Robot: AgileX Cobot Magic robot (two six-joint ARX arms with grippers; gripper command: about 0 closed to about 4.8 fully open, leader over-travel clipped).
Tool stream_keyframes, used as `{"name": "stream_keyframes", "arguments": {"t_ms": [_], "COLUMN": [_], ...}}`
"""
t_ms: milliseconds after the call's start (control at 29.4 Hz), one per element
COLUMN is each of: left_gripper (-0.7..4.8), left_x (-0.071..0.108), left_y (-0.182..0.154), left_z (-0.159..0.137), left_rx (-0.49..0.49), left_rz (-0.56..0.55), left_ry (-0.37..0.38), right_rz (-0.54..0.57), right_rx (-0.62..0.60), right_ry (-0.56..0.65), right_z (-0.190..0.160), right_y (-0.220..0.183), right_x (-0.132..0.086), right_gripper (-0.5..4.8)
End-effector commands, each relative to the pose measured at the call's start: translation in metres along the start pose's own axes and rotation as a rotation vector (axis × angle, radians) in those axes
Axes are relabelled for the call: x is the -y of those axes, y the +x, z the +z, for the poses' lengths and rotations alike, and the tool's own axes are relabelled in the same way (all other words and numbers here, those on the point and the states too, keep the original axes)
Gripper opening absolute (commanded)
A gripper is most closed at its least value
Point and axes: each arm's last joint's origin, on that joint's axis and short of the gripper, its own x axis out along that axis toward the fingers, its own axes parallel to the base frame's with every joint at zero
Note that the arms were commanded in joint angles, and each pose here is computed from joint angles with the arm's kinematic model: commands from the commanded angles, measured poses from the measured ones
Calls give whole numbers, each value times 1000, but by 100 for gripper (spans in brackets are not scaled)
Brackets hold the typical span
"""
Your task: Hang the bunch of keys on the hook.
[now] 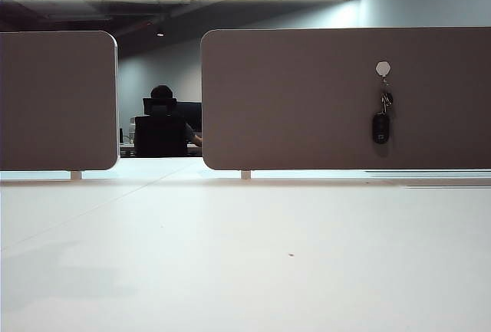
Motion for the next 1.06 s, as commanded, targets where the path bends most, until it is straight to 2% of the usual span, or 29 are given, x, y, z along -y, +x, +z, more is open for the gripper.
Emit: {"name": "stream_keyframes", "arguments": {"t_ms": [34, 102, 170, 341, 1056], "left_gripper": [-4, -4, -4, -4, -4], "left_x": [-2, -4, -4, -3, -3], "left_y": [0, 0, 0, 0, 0], "left_z": [2, 3, 3, 4, 4], "left_rx": [37, 47, 54, 53, 51], "left_rz": [96, 139, 147, 111, 114], "left_ry": [9, 9, 9, 9, 9], "right_rz": [-159, -242, -275, -214, -226], "right_rx": [40, 51, 54, 49, 46], "right_ry": [-4, -3, -3, -3, -3], "right_z": [3, 4, 4, 4, 3], "right_y": [-1, -1, -1, -1, -1], "right_x": [4, 7, 7, 6, 7], "right_gripper": [3, 3, 3, 3, 3]}}
